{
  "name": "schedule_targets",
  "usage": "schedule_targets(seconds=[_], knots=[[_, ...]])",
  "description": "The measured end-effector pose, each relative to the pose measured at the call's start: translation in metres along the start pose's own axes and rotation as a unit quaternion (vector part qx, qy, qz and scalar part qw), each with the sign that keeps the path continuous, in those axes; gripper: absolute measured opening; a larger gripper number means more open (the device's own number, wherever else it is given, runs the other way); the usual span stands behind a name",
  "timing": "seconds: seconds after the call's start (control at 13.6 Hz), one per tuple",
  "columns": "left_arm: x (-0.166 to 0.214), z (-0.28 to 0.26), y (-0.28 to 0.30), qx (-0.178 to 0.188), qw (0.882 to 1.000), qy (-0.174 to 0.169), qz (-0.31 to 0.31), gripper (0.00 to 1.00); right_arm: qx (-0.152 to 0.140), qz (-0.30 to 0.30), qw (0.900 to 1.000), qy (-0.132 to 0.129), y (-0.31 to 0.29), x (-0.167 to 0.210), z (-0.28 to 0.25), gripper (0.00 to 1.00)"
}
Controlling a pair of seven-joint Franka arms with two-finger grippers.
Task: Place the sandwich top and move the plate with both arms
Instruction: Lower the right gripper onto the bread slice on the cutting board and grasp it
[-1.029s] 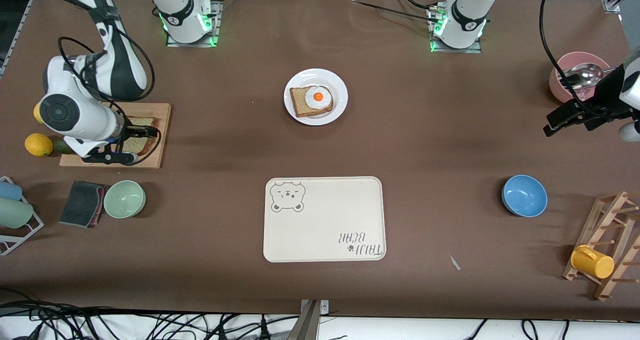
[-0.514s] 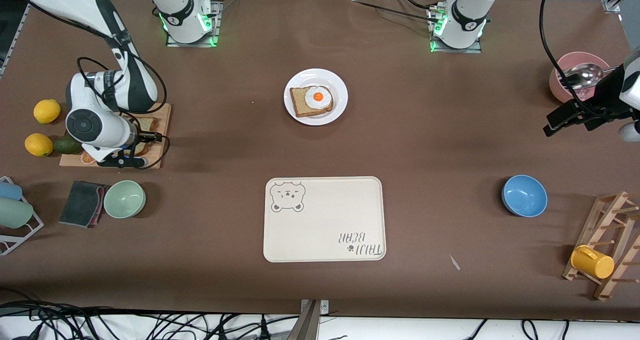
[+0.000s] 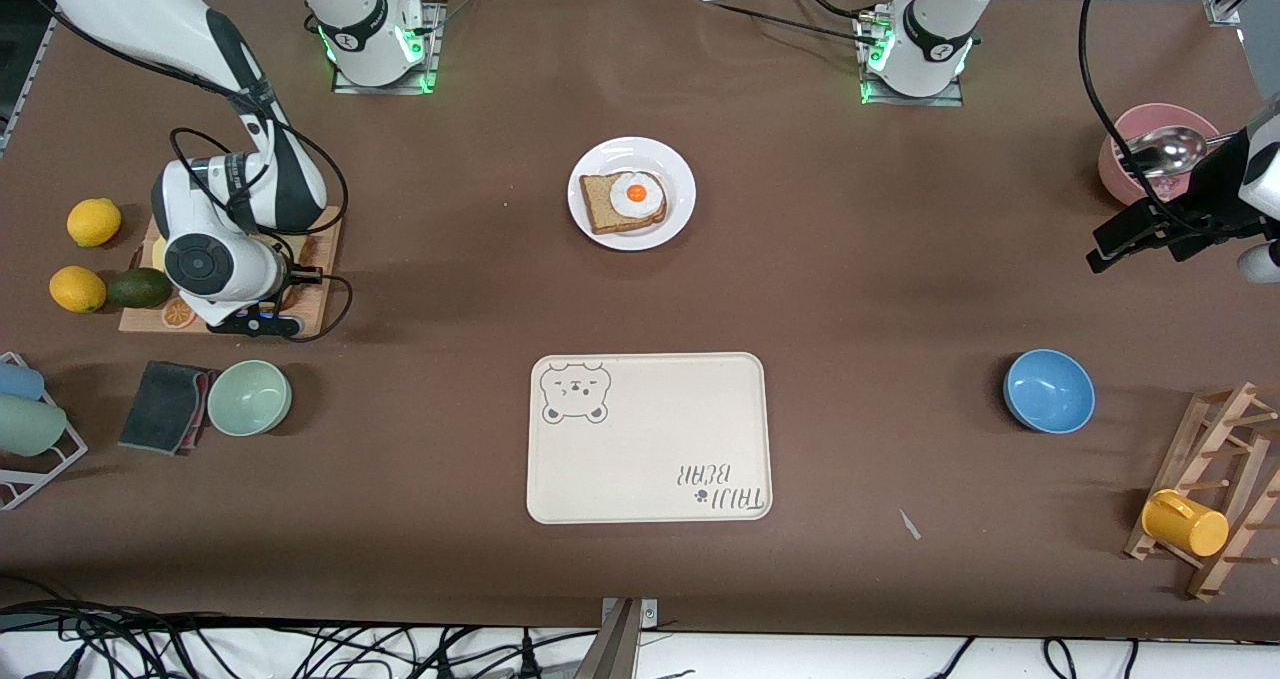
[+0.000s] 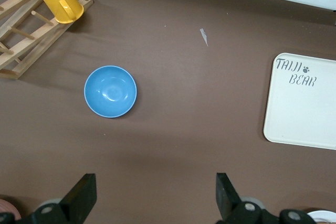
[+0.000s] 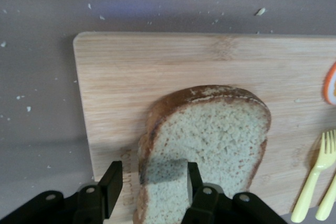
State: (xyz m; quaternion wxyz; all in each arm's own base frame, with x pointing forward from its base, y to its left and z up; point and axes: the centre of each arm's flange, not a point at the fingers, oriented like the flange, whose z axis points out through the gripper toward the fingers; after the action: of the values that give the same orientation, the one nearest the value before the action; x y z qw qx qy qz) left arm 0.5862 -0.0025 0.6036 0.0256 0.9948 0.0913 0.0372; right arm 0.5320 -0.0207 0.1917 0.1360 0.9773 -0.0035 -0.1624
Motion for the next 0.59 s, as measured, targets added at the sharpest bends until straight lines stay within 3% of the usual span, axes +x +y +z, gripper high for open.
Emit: schedule_targets(seconds=[0.15, 0.22, 0.37, 0.44, 0.59], knots=[[0.0, 0.0, 0.0, 0.0, 1.0, 0.0, 0.0, 1.0, -0.001, 0.001, 1.0, -0.002, -0.0006, 0.0002, 0.0022, 0.54], [0.0, 0.0, 0.0, 0.0, 1.0, 0.0, 0.0, 1.0, -0.001, 0.0, 1.0, -0.002, -0.0006, 0.0002, 0.0029, 0.46], [0.0, 0.0, 0.0, 0.0, 1.0, 0.0, 0.0, 1.0, -0.004, -0.001, 1.0, -0.002, -0.0009, 0.0002, 0.0028, 0.2], [0.0, 0.0, 0.0001, 0.0, 1.0, 0.0, 0.0, 1.0, -0.004, -0.003, 1.0, -0.003, -0.0024, 0.0001, 0.0026, 0.13], [-0.0001, -0.0001, 0.0008, 0.0, 1.0, 0.0, 0.001, 1.0, -0.005, -0.004, 1.0, -0.003, -0.0032, 0.0, 0.0028, 0.08]])
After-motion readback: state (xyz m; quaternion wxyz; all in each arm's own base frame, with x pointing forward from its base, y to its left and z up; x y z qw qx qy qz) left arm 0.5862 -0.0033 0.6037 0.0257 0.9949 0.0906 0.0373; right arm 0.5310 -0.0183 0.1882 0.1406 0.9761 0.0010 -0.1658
